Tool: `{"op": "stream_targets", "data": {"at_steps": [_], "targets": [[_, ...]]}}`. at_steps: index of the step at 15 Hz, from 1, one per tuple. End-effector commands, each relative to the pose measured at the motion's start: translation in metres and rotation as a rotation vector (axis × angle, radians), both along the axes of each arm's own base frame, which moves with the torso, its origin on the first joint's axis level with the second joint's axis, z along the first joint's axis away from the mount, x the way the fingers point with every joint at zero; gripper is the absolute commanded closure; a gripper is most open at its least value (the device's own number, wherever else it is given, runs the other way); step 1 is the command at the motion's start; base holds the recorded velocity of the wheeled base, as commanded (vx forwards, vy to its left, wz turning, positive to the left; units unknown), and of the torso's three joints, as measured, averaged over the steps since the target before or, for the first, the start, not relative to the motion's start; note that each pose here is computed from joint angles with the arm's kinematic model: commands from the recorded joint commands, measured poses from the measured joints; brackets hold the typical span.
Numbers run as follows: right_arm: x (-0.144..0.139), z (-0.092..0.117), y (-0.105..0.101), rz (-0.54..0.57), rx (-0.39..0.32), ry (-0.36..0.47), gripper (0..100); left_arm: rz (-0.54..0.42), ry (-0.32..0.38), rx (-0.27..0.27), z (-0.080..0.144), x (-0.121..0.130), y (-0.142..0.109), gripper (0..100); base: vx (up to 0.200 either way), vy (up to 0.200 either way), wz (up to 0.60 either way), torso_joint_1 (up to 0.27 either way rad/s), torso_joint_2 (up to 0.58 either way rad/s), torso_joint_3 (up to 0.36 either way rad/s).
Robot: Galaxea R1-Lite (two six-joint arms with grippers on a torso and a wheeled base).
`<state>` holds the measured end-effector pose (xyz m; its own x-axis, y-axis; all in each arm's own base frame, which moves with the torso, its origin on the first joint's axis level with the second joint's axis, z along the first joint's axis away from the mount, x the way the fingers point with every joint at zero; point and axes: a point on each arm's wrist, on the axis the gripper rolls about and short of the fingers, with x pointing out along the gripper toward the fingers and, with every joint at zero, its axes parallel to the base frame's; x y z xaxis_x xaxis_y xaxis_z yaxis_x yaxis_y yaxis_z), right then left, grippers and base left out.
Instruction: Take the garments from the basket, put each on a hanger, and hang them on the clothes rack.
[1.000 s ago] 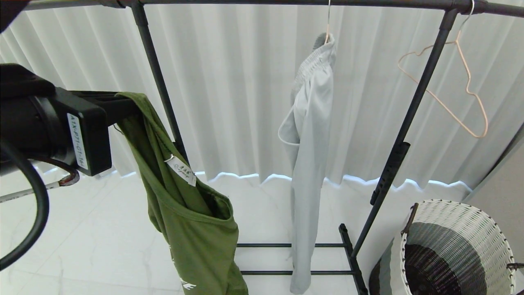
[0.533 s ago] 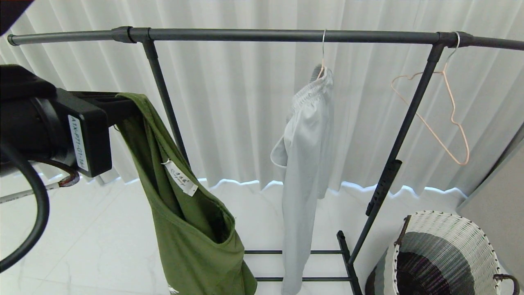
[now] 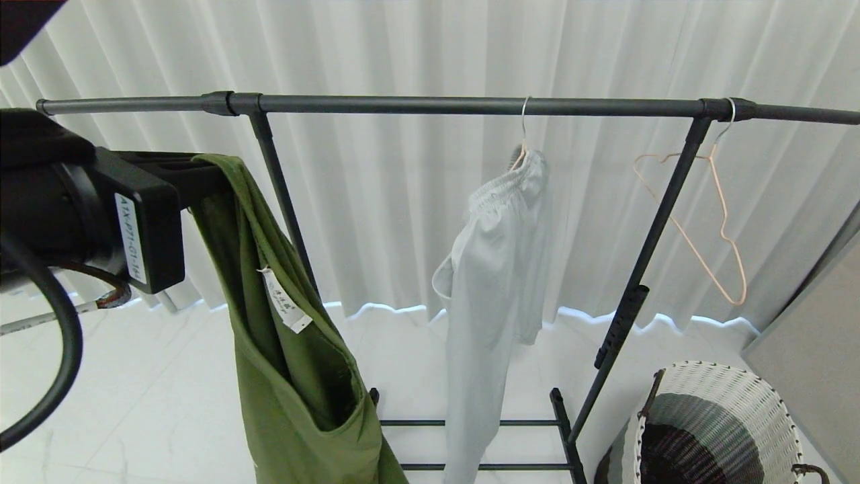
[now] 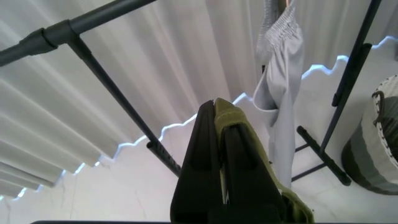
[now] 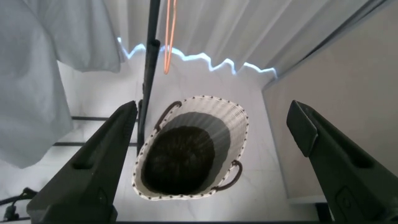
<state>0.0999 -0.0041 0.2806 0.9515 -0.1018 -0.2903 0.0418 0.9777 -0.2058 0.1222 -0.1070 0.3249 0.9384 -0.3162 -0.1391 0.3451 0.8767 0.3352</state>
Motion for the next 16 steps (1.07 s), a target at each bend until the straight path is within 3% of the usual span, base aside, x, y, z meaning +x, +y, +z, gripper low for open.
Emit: {"op": "stream_targets", "data": {"at_steps": [1,6,12,16], "targets": [[0.001,-0.001,0.0,0.002,0.0,0.005,0,-0.002,0.011,0.011,-0.004,0.0,-0.001,100,0.0,-0.2,0.0,0.041,-0.07,-0.032],[0.001,-0.001,0.0,0.0,-0.001,0.005,0,-0.001,0.018,0.016,-0.007,0.001,-0.001,100,0.0,-0.2,0.0,0.014,-0.01,-0.006],[0.006,-0.004,0.0,0.003,0.002,0.016,0,-0.002,0.019,0.019,-0.008,0.001,-0.001,100,0.0,0.0,0.0,0.0,0.0,0.0],[0.02,-0.006,0.0,0.005,0.004,0.017,0,-0.002,0.012,0.012,-0.006,-0.002,0.002,100,0.2,0.0,0.0,-0.006,0.0,0.002]]}}
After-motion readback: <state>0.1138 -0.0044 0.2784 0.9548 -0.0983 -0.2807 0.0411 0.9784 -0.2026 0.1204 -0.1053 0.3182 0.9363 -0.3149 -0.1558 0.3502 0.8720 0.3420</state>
